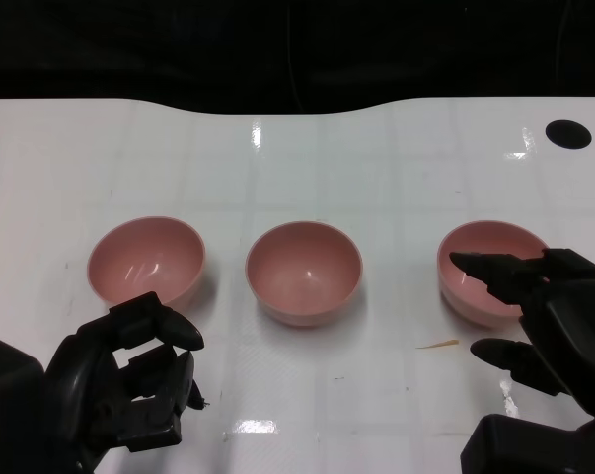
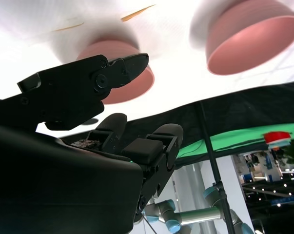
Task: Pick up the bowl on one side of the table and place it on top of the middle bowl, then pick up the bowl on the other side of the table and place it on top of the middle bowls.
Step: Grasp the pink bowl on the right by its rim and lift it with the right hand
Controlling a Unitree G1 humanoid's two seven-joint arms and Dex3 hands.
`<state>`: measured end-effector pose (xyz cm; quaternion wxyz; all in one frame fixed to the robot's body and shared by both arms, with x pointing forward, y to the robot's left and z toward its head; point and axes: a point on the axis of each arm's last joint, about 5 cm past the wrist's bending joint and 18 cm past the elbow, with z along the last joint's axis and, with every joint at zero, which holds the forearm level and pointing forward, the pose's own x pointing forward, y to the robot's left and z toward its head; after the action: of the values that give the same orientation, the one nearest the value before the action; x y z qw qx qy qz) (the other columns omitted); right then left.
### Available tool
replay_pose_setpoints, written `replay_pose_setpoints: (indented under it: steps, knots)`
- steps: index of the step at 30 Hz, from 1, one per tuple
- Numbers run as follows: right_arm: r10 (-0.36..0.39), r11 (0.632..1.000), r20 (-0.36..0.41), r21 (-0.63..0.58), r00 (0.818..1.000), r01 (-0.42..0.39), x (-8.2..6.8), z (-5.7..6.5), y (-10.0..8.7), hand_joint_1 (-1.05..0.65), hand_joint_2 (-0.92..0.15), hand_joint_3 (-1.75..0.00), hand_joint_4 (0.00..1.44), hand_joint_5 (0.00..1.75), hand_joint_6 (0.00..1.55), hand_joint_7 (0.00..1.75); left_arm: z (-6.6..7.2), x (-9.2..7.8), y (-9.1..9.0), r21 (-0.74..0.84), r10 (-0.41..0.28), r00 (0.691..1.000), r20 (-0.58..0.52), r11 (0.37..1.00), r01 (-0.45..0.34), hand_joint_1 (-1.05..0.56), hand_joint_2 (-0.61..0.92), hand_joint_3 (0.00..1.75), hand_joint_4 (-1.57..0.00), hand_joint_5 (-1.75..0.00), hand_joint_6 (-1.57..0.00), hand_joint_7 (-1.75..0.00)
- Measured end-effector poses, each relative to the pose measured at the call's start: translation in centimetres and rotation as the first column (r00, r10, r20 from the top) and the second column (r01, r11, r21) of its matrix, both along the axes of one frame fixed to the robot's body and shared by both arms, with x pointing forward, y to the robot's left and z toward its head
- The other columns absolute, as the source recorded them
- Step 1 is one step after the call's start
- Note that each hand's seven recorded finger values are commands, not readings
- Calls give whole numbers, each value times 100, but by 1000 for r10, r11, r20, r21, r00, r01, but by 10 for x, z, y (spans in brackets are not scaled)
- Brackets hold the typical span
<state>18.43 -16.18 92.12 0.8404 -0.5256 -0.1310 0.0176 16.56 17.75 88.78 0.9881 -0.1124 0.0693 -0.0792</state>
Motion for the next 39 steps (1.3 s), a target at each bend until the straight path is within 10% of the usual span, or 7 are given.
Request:
replay_pose_setpoints:
  steps: [30, 35, 39]
  knots:
    - [-88, 966, -151, -252, 985, 48, 52, -41, 8, -43, -85, 0, 67, 18, 65, 3, 2, -2, 0, -14, 4, 1000, -9, 1000, -4, -20, 27, 134, -84, -156, -87, -119]
    - [-75, 967, -143, -251, 987, 37, 54, -48, 8, -37, -87, 0, 100, 36, 85, 5, 3, -2, 0, -15, 2, 1000, -9, 1000, -3, -18, 28, 137, -84, -153, -88, -115]
    - [-59, 971, -123, -238, 991, 28, 55, -52, 8, -35, -85, 0, 86, 92, 96, 2, 4, -2, 0, -16, 2, 1000, -9, 1000, -2, -17, 31, 137, -85, -154, -88, -113]
